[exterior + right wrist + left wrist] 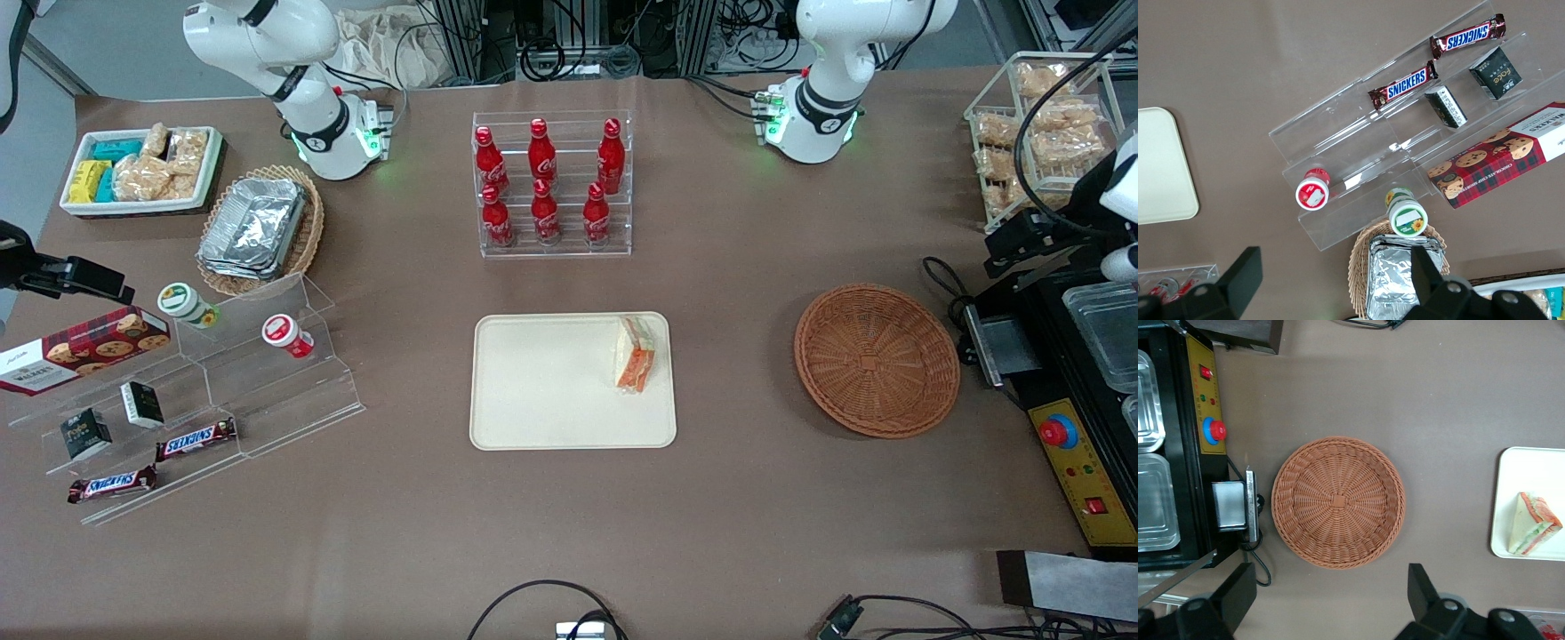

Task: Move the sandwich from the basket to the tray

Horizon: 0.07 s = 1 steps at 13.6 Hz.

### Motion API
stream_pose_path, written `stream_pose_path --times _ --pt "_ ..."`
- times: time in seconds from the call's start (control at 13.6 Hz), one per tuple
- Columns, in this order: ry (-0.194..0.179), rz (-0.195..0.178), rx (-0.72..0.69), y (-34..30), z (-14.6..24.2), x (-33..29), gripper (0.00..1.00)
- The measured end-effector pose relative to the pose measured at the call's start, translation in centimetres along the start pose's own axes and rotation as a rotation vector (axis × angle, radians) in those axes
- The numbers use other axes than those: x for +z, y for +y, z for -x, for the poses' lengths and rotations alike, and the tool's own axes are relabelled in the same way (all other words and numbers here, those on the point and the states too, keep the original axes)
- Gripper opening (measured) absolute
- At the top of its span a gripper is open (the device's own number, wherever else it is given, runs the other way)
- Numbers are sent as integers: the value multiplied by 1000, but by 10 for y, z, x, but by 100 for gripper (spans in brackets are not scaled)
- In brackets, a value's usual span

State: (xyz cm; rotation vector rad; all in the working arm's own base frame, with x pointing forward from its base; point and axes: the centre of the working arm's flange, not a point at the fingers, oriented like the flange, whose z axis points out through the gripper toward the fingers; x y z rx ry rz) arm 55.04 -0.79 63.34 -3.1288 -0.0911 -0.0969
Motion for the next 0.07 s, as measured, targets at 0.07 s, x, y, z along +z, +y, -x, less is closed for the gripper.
stream_pose_path --times 0.07 --pt "-4 7 0 1 1 0 100"
